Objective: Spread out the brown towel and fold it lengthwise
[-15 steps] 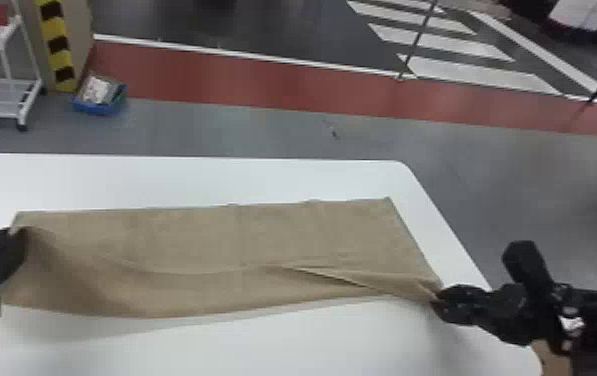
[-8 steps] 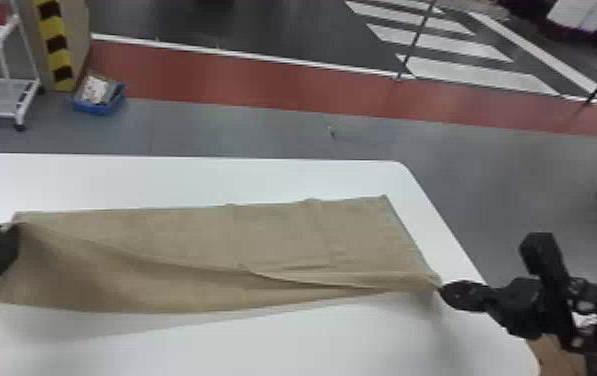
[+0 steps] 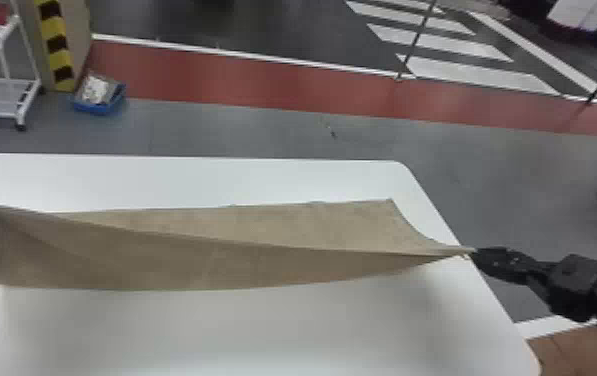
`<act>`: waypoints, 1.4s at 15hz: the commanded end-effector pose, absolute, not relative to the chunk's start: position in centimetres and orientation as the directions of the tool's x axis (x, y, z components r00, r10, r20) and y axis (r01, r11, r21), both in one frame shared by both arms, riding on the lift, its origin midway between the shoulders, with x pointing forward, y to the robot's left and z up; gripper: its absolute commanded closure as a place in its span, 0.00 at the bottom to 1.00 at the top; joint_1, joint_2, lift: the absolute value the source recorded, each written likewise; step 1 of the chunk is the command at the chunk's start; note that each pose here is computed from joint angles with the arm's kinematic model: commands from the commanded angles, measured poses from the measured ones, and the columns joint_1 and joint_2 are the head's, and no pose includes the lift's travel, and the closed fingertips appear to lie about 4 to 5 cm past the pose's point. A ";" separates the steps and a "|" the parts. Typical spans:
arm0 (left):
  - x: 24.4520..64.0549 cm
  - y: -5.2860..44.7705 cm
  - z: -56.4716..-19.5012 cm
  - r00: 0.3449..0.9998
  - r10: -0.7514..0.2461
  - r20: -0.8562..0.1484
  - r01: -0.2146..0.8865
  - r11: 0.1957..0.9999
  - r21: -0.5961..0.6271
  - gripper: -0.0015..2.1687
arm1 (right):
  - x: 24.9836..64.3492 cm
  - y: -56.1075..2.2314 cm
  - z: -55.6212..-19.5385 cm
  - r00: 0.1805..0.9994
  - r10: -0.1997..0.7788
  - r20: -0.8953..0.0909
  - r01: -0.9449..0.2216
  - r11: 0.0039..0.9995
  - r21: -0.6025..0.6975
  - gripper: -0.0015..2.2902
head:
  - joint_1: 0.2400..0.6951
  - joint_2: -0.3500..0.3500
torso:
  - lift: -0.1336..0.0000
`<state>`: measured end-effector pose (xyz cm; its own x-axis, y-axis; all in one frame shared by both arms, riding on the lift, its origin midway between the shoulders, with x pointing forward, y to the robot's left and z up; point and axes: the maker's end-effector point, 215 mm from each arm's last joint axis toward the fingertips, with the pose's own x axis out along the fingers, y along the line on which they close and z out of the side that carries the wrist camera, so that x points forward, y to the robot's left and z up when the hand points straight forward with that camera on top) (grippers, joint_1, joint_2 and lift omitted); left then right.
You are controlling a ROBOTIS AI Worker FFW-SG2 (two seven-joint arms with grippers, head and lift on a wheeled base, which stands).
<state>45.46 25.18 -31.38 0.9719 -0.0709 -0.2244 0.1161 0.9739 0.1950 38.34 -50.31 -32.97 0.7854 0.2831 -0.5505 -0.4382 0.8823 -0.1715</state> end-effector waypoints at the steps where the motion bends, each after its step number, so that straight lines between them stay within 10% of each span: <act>1: 45.2 25.8 -30.5 0.973 -0.061 -0.222 0.108 0.972 0.207 0.71 | 38.4 -51.5 -30.8 0.820 0.277 -0.501 -0.402 0.902 -0.159 0.57 | 1.00 0.04 | 0.07; 21: 53.3 26.9 -35.7 0.952 -0.011 -0.307 0.091 0.965 0.247 0.71 | 54.8 -50.0 -36.1 0.783 0.266 -0.563 -0.386 0.917 -0.103 0.57 | 1.00 0.15 | 0.07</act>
